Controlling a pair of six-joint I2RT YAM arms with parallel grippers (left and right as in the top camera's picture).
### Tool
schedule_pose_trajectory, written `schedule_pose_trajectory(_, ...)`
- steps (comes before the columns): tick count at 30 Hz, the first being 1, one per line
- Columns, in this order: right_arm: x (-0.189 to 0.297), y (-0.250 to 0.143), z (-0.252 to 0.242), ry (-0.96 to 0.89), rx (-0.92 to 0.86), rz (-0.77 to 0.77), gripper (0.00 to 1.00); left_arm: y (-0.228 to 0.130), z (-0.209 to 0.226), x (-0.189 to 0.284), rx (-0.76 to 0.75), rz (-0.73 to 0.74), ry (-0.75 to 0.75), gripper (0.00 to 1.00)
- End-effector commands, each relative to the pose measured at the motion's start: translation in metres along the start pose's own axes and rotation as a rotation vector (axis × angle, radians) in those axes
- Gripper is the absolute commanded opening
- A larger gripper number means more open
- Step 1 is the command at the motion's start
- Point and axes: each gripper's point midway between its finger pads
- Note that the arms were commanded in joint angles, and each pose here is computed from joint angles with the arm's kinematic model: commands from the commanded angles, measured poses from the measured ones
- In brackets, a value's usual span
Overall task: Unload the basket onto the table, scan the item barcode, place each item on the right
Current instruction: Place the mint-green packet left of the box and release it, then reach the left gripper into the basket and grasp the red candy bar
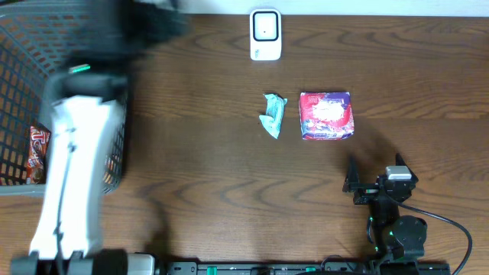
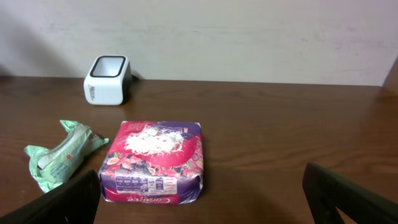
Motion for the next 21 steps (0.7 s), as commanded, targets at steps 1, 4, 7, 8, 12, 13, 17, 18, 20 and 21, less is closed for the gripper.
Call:
schedule_pose_trajectory(1,0.0,-0.001,-0.004,-0.015,-0.008,0.0,0.99,0.047,0.071,0.035,0.033,-0.129,0.159,0.98)
schedule_pose_trajectory(4,0.0,-0.001,-0.004,-0.015,-0.008,0.0,0.99,0.057,0.138,0.052,0.068,-0.138,0.305,0.98)
schedule_pose_trajectory(7,0.0,-0.001,-0.004,-0.015,-0.008,0.0,0.98,0.043,0.198,0.061,0.08,-0.078,0.475,0.98)
schedule_pose_trajectory(8,0.0,-0.001,-0.004,-0.015,-0.008,0.0,0.99,0.037,0.218,0.063,0.096,-0.063,0.54,0.98)
schedule_pose_trajectory(12,0.0,-0.001,-0.004,-0.015,-0.008,0.0,0.99,0.002,0.269,0.055,-0.018,0.092,0.707,0.98)
schedule_pose_trajectory(13,0.0,-0.001,-0.004,-0.015,-0.008,0.0,0.99,-0.009,0.277,0.051,-0.075,0.149,0.73,0.98)
schedule_pose_trajectory(17,0.0,-0.001,-0.004,-0.015,-0.008,0.0,0.99,-0.052,0.318,0.047,-0.185,0.322,0.906,0.98)
schedule_pose_trajectory(18,0.0,-0.001,-0.004,-0.015,-0.008,0.0,0.99,-0.062,0.328,0.048,-0.207,0.363,0.947,0.98)
schedule_pose_trajectory(20,0.0,-0.001,-0.004,-0.015,-0.008,0.0,0.99,-0.084,0.341,0.046,-0.254,0.45,0.966,1.0)
schedule_pose_trajectory(21,0.0,-0.001,-0.004,-0.015,-0.008,0.0,0.99,-0.093,0.347,0.044,-0.261,0.482,0.967,0.98)
Point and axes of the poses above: each gripper's point midway between its finger pads, its own x axis back along the fingers, its own z axis along the line the jaws close on, y = z × x
